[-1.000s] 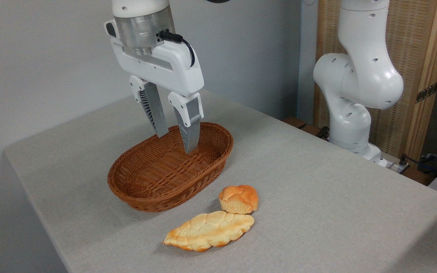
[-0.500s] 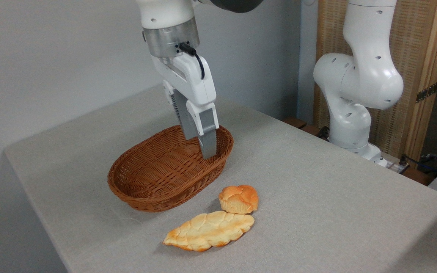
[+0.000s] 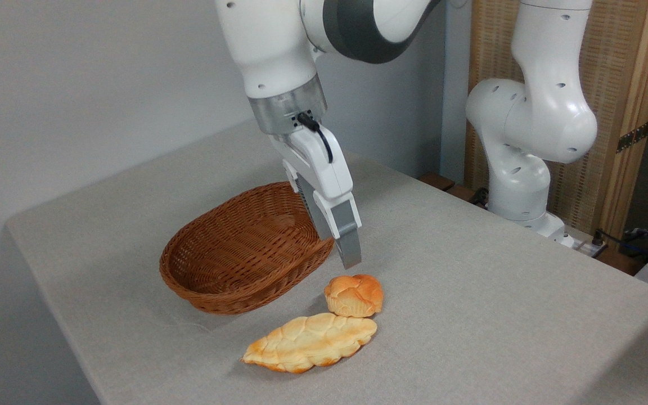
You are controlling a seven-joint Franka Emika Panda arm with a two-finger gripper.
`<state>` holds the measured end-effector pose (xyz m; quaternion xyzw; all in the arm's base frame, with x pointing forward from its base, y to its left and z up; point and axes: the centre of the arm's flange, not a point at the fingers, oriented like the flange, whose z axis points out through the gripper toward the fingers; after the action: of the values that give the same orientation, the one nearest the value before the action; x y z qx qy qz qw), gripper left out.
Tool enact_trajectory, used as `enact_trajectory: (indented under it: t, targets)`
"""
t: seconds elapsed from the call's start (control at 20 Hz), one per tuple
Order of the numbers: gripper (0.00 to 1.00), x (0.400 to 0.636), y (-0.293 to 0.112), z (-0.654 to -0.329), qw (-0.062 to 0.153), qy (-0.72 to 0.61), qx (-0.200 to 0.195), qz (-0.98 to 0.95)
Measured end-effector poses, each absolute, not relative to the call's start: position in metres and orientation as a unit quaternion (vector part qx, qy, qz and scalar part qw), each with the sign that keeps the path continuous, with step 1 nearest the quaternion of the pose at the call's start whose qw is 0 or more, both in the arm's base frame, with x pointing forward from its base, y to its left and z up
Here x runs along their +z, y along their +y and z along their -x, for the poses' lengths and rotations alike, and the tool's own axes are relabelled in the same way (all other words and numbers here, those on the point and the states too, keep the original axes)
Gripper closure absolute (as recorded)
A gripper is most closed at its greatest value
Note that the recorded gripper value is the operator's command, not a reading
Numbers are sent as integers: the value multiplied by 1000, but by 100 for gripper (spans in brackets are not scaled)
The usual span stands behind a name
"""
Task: Put bread into the basket
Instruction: 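Move the open gripper over the round bread roll and lower it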
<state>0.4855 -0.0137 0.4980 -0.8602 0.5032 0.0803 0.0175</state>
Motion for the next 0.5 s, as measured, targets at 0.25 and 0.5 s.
enact_trajectory:
  t: [0.25,0.5]
  targets:
    - [0,486,-4,-483,11,512,88,854]
    - [0,468,-5,-480,7,550,86,831]
